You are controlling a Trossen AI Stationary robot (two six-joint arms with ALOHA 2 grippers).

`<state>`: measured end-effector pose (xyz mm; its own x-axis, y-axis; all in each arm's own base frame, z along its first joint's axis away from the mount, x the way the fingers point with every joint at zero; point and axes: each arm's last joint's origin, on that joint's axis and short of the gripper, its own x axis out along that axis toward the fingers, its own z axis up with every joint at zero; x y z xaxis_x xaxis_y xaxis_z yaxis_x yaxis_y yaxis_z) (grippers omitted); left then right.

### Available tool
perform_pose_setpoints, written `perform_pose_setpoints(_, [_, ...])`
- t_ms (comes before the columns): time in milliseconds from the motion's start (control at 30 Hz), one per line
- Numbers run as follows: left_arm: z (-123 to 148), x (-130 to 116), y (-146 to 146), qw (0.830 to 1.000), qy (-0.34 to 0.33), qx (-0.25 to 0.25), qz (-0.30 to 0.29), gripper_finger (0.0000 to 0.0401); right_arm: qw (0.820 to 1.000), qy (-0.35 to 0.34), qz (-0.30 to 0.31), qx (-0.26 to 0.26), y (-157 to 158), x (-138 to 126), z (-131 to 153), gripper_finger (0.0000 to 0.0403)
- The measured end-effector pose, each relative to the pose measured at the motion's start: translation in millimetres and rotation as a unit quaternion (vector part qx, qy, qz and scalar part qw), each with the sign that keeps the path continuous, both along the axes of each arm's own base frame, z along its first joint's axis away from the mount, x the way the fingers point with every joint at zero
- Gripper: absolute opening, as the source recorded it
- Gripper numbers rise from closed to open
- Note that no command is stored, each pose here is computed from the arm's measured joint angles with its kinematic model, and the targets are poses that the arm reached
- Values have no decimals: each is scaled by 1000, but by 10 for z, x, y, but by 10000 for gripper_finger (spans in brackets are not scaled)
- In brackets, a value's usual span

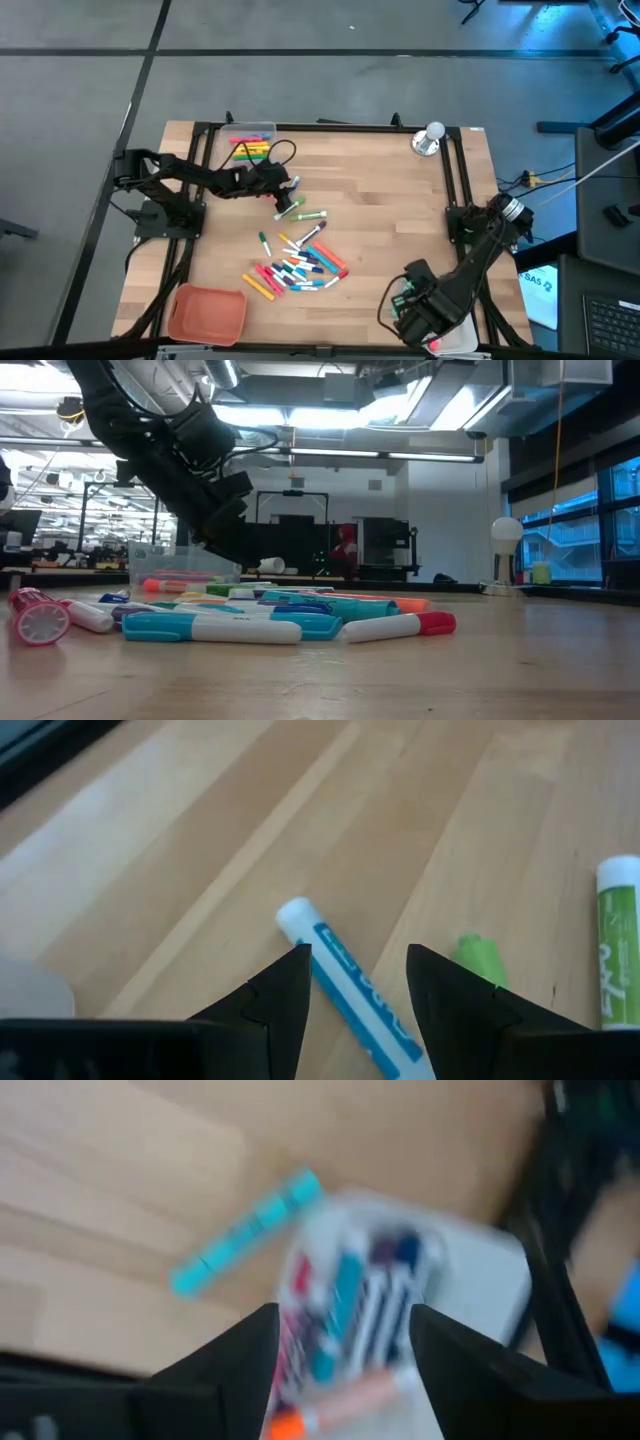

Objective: Pick & Place Markers
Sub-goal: Put the middle center pitch blue pen into the white bin

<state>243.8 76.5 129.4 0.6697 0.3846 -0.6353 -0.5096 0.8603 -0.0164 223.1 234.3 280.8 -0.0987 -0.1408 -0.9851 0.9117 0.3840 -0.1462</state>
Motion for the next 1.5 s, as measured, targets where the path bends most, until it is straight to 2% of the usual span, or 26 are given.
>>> perform_pose_setpoints(200, [-51, -34, -46, 999, 23, -32, 6, 162, 990, -65, 93, -85, -169, 169, 11, 201])
perform_pose_setpoints(233, [-52, -33, -55, 999, 23, -32, 13, 162, 987, -71, 107, -99, -201, 199, 14, 199])
perform_pose_setpoints(367, [-48, -40, -65, 994, 5, -29, 103, 162, 971, -87, 161, -154, -339, 318, 28, 192])
perform_pose_setpoints(533, [-72, -37, -97, 992, 0, -57, 112, 162, 950, -90, 206, -217, -526, 460, 48, 190])
perform_pose_setpoints(700, [-146, -5, -99, 994, 13, -52, 90, 166, 949, -73, 212, -223, -679, 557, 49, 190])
perform_pose_setpoints(900, [-310, 50, -86, 995, 23, -62, 72, 161, 949, -71, 211, -224, -703, 572, 50, 190])
perform_pose_setpoints(1100, [-415, 74, -73, 996, 48, -37, 59, 115, 950, -83, 197, -228, -674, 556, 51, 190])
perform_pose_setpoints(1233, [-406, 84, -73, 998, 46, -25, 36, 64, 938, -111, 192, -268, -655, 548, 68, 190])
perform_pose_setpoints(1367, [-345, 107, -68, 999, 23, -15, 25, 61, 930, -123, 179, -297, -696, 606, 43, 190])
perform_pose_setpoints(1500, [-270, 110, -83, 1000, 1, -26, 7, 61, 944, -96, 170, -267, -775, 720, -104, 189])
